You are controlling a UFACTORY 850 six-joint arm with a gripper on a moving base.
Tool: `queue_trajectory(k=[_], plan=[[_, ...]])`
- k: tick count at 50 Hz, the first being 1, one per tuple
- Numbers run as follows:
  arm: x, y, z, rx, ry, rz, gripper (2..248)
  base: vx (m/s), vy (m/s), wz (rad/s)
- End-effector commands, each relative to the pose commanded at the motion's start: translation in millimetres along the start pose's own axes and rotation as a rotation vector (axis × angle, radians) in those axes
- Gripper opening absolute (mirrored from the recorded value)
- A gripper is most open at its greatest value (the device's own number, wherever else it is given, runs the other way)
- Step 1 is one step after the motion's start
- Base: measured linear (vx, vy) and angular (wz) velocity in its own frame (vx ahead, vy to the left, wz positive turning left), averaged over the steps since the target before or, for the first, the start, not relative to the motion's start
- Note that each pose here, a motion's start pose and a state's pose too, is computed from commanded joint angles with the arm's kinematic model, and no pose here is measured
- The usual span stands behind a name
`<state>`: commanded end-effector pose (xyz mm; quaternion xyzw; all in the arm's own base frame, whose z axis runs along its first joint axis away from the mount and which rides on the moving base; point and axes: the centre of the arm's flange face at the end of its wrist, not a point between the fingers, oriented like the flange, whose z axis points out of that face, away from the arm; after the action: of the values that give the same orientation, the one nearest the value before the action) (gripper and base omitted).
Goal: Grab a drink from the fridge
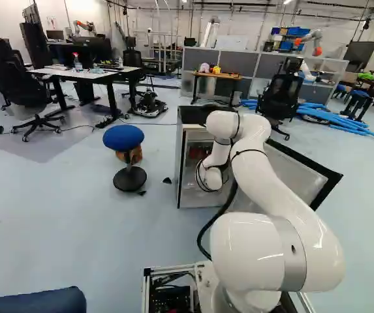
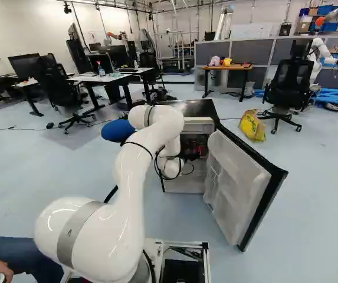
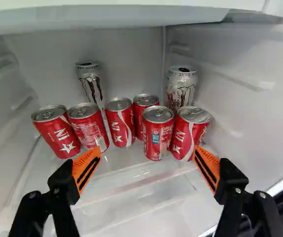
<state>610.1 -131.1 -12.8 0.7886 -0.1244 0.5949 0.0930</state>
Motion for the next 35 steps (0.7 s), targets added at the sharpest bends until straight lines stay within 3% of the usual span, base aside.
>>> queue_trajectory(k=[31, 35], plan=[[-0.2, 2.6, 5.0, 0.033, 0.008, -0.009, 247, 0.000, 0.000, 0.000], [-0.2, 2.6, 5.0, 0.033, 0.008, -0.009, 238, 0.000, 0.000, 0.000]])
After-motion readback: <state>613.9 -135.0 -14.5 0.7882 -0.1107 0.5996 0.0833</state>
